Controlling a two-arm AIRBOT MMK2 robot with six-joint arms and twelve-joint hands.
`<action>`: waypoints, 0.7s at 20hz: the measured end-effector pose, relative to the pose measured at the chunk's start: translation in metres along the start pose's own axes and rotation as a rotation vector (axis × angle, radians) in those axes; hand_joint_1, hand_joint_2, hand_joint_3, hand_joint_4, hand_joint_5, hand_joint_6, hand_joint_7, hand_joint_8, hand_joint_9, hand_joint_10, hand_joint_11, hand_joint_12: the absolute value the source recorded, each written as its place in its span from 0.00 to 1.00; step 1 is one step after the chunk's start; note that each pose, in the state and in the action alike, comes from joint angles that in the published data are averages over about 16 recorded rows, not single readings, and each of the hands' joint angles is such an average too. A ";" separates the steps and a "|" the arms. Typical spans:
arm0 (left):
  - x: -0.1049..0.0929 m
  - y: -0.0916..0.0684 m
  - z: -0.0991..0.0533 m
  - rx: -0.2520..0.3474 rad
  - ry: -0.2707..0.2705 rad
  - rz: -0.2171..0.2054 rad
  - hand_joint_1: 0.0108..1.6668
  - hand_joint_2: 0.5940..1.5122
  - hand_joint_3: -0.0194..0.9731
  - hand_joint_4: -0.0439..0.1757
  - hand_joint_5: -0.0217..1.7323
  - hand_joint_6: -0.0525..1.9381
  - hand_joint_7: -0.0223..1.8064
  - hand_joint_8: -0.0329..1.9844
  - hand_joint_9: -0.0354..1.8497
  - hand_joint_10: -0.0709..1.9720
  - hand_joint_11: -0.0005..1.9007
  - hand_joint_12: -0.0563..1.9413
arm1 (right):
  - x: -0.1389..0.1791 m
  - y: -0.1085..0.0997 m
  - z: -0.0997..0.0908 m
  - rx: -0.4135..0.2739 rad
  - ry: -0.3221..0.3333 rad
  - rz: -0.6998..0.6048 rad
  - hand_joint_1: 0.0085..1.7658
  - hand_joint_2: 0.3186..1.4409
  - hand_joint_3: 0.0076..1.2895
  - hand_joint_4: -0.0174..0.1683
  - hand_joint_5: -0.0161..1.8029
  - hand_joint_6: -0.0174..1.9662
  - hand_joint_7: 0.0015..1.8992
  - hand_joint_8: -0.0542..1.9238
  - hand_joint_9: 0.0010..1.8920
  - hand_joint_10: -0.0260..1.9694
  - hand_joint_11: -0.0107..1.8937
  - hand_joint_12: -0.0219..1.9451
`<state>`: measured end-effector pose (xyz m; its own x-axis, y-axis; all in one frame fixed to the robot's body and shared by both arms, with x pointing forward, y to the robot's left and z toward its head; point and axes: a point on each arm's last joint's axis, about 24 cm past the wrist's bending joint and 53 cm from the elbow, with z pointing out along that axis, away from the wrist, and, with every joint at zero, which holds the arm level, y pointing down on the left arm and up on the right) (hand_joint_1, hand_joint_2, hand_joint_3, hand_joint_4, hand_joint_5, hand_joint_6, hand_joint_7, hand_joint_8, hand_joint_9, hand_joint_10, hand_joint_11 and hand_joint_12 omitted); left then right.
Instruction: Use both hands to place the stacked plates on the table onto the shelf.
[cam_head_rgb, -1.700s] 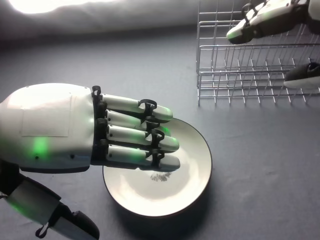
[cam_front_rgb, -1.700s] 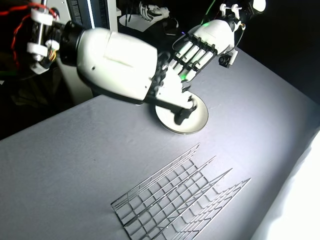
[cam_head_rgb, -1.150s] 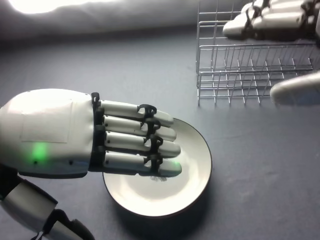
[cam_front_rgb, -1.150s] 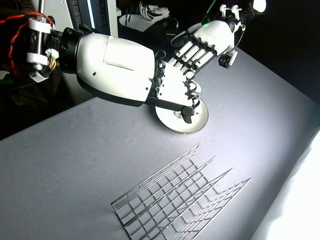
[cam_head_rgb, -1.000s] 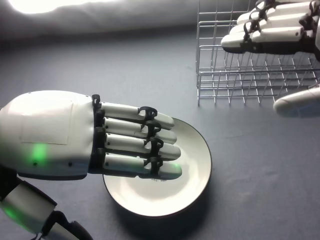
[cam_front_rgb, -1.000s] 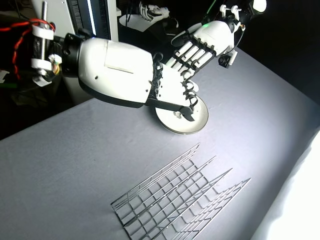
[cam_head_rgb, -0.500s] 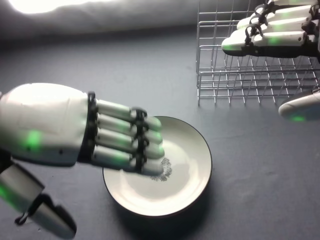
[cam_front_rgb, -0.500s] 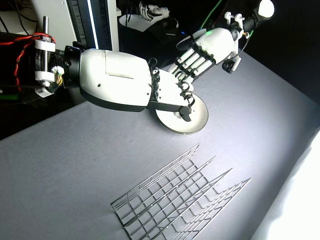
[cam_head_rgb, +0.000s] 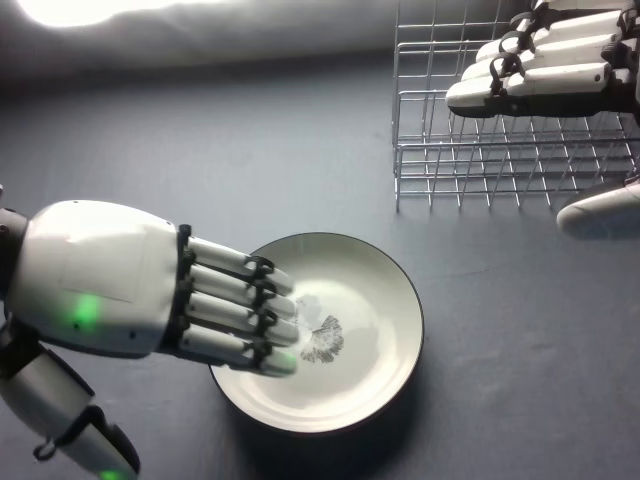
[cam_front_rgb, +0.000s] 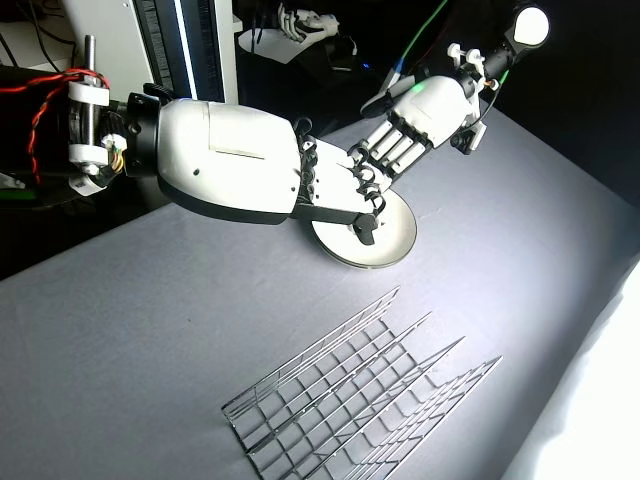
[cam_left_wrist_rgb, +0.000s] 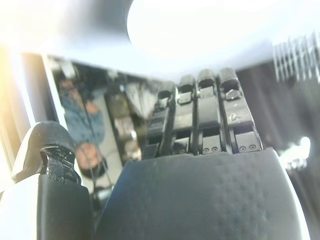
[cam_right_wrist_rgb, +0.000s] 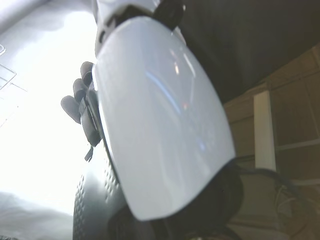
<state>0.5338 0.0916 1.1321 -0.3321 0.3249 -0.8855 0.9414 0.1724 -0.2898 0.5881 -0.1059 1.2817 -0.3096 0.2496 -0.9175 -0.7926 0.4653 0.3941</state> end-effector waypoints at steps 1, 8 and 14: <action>0.003 0.003 0.000 -0.012 0.009 0.004 0.01 0.56 0.02 0.18 0.06 0.02 0.06 0.02 0.07 0.04 0.01 0.12 | 0.000 0.000 0.000 0.000 0.000 0.000 0.01 0.82 0.00 0.11 0.09 0.02 0.12 0.04 0.13 0.03 0.02 0.44; 0.021 0.026 -0.003 -0.088 0.059 0.029 0.01 0.55 0.02 0.19 0.05 0.02 0.05 0.02 0.05 0.04 0.01 0.10 | 0.000 0.001 0.000 -0.003 -0.001 -0.001 0.01 0.82 0.01 0.11 0.09 0.02 0.13 0.04 0.13 0.03 0.02 0.46; 0.037 0.038 -0.006 -0.119 0.097 0.038 0.00 0.54 0.02 0.20 0.05 0.02 0.04 0.02 0.05 0.04 0.01 0.08 | -0.001 0.003 0.000 -0.011 -0.002 -0.003 0.01 0.83 0.01 0.11 0.10 0.02 0.14 0.04 0.14 0.03 0.02 0.49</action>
<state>0.5572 0.1155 1.0903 -0.3060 0.4207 -0.8540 0.9418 0.2651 -0.2069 0.5861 -0.1051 1.2833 -0.3064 0.2504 -0.9184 -0.7992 0.4564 0.3911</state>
